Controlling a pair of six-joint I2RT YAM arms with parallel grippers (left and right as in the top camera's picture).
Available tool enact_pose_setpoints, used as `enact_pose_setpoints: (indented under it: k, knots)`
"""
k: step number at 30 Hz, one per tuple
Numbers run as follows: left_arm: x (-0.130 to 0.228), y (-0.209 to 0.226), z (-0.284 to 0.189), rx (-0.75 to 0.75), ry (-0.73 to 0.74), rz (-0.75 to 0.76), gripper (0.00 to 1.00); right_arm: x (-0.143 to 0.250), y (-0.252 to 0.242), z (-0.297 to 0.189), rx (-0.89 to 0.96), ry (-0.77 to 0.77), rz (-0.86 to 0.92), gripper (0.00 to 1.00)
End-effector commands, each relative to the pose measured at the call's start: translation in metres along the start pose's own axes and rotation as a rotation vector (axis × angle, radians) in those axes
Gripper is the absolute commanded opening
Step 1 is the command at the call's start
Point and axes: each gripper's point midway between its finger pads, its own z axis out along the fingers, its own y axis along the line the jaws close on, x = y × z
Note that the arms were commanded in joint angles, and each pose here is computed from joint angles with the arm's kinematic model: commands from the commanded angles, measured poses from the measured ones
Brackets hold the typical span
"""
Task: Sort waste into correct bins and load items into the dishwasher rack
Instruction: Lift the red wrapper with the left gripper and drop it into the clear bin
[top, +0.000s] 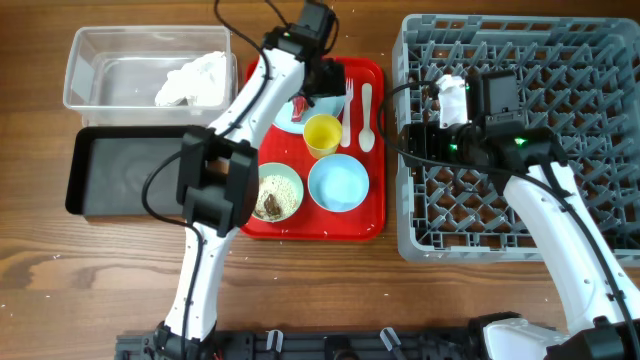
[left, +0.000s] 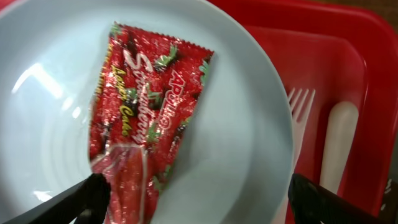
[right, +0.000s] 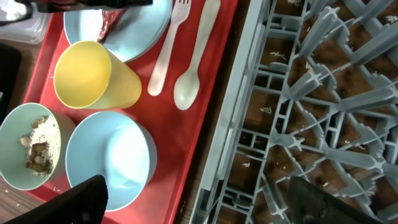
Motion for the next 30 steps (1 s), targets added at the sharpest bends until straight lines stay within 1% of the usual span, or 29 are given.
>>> enact_pose_setpoints:
  k: [1,3,7,10,11,13,14,18,20,23,25,26,28,30]
  knots:
    - [0.008,0.014,0.029,-0.036,0.045,0.025,0.91,-0.004,0.003,-0.001,-0.017,-0.002,0.015,0.93]
    - [0.008,0.019,0.033,-0.041,0.049,0.016,0.91,-0.004,0.003,-0.001,-0.017,0.0,0.015,0.93]
    - [-0.001,0.023,0.031,-0.034,0.026,0.005,0.95,-0.005,0.003,-0.001,-0.017,-0.004,0.015,0.93]
    - [-0.003,0.022,0.026,-0.03,0.017,0.006,0.94,-0.005,0.003,-0.001,-0.017,-0.005,0.014,0.93]
    - [-0.003,0.022,0.026,-0.031,0.019,0.005,0.88,-0.005,0.003,-0.001,-0.017,-0.006,0.014,0.93]
    - [0.001,0.024,0.027,-0.038,0.035,0.005,0.63,-0.005,0.003,-0.001,-0.017,-0.006,0.014,0.93]
    - [0.003,0.024,0.027,-0.04,0.039,0.008,0.53,-0.005,0.003,-0.001,-0.017,-0.006,0.014,0.94]
    - [0.009,0.028,0.041,-0.041,0.04,0.008,0.28,-0.005,0.003,-0.001,-0.017,-0.006,0.014,0.94]
    - [0.015,0.031,0.05,-0.044,0.048,0.008,0.04,-0.005,0.003,-0.001,-0.017,-0.003,0.015,0.94]
    - [0.008,0.027,0.042,-0.035,0.027,0.008,0.04,-0.005,0.003,-0.001,-0.017,-0.004,0.014,0.94]
    - [-0.006,0.023,0.016,-0.017,-0.017,0.005,0.04,-0.005,0.003,-0.001,-0.017,-0.003,0.015,0.94]
    - [-0.021,0.02,-0.011,0.001,-0.065,-0.001,0.04,-0.005,0.003,-0.001,-0.017,-0.003,0.015,0.93]
    - [-0.054,0.02,-0.08,0.045,-0.195,-0.023,0.04,-0.005,0.003,-0.001,-0.017,-0.003,0.014,0.94]
    - [-0.071,0.032,-0.134,0.067,-0.29,-0.053,0.04,-0.005,0.003,-0.001,-0.017,-0.004,0.014,0.93]
